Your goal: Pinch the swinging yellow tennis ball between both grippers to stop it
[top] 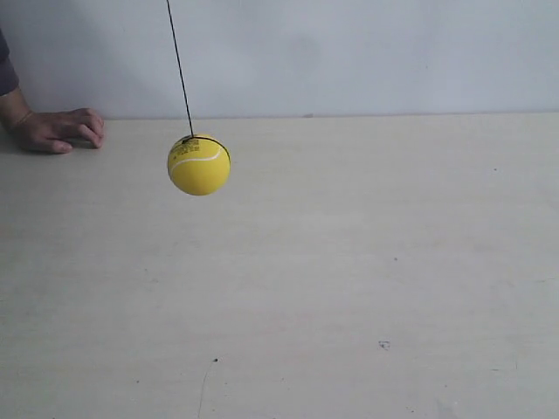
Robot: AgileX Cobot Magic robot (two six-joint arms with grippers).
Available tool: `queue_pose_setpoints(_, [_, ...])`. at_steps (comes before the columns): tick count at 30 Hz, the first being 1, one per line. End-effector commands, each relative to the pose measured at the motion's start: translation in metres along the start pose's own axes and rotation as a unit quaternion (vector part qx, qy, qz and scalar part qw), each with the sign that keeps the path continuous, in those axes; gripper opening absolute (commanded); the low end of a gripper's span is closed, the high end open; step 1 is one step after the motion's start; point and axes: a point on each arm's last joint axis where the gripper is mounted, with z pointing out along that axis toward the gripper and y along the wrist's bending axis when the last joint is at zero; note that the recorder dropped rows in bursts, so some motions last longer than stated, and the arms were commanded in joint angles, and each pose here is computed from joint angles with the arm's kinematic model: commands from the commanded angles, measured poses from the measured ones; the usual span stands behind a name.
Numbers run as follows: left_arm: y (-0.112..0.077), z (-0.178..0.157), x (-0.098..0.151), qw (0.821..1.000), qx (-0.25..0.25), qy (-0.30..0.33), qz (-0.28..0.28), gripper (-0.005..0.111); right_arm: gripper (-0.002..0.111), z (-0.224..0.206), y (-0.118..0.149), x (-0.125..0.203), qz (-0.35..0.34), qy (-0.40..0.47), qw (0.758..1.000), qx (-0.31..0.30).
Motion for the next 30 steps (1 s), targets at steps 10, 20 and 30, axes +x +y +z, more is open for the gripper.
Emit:
queue_pose_setpoints(10, [0.000,-0.001,0.000,1.000,-0.005,-0.003,-0.001,0.005,0.000,-0.001,-0.007,-0.006,0.069,-0.030,0.996,0.037])
queue_pose_setpoints(20, [0.000,-0.001,0.000,1.000,-0.005,-0.003,-0.001,0.005,0.000,-0.014,-0.030,0.006,0.084,0.013,0.979,0.185])
queue_pose_setpoints(30, [0.000,-0.001,0.000,1.000,-0.005,-0.003,-0.001,0.005,0.000,-0.029,-0.021,0.036,-0.042,0.126,0.973,0.191])
